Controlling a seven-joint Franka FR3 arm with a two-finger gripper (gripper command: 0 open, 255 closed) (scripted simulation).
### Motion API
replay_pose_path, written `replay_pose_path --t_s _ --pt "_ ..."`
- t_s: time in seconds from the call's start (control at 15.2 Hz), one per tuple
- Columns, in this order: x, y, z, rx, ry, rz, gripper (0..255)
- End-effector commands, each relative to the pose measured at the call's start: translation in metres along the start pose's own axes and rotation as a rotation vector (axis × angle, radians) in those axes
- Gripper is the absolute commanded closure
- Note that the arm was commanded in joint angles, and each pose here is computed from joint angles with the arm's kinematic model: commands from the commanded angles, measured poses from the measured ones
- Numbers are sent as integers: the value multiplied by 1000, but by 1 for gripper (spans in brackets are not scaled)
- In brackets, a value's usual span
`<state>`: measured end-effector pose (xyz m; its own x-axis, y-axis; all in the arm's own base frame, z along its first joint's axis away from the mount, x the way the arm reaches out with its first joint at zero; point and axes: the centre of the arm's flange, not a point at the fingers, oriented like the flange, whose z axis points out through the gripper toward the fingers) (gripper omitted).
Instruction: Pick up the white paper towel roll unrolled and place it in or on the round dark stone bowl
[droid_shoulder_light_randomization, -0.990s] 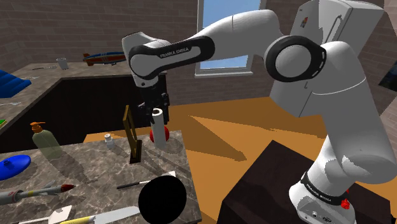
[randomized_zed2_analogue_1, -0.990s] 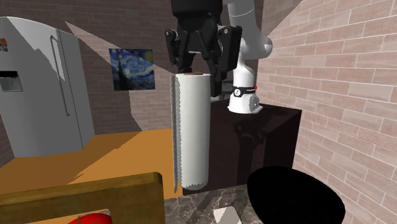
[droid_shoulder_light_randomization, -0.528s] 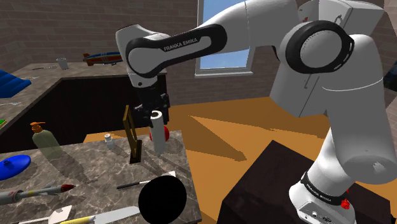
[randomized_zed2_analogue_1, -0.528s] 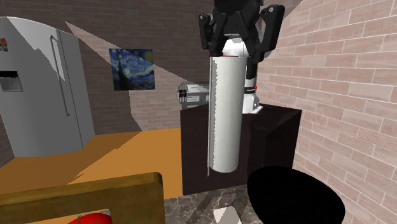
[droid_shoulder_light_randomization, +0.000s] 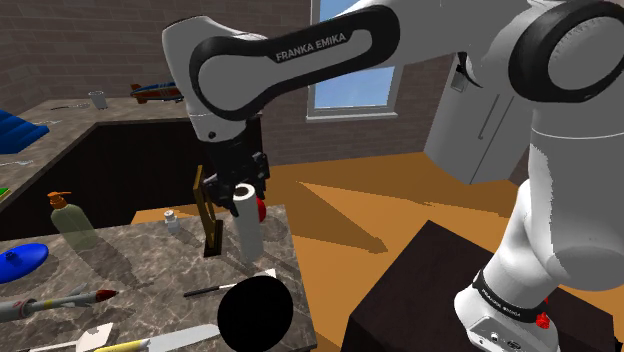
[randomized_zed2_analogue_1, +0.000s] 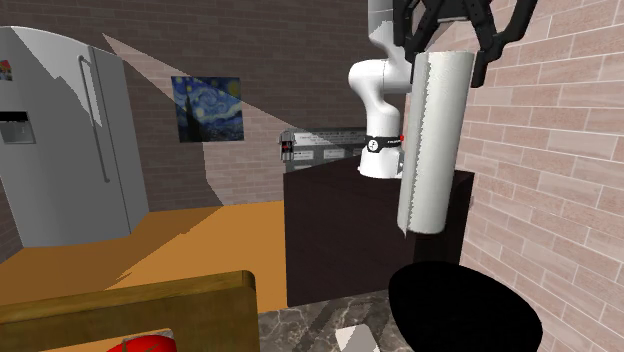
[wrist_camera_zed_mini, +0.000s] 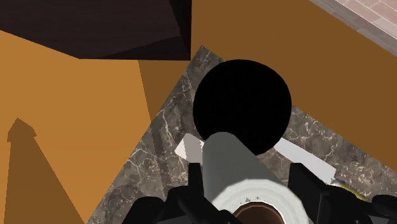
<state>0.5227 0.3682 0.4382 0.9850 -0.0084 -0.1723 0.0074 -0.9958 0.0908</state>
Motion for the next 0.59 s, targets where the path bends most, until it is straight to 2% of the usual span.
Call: replay_pose_path --t_s 0.0,0.26,0.53 --pt "-24 -12 -8 0 0 1 255" --pt "-64 -35 -20 0 0 1 255" --pt "-60 -37 0 0 0 1 255"
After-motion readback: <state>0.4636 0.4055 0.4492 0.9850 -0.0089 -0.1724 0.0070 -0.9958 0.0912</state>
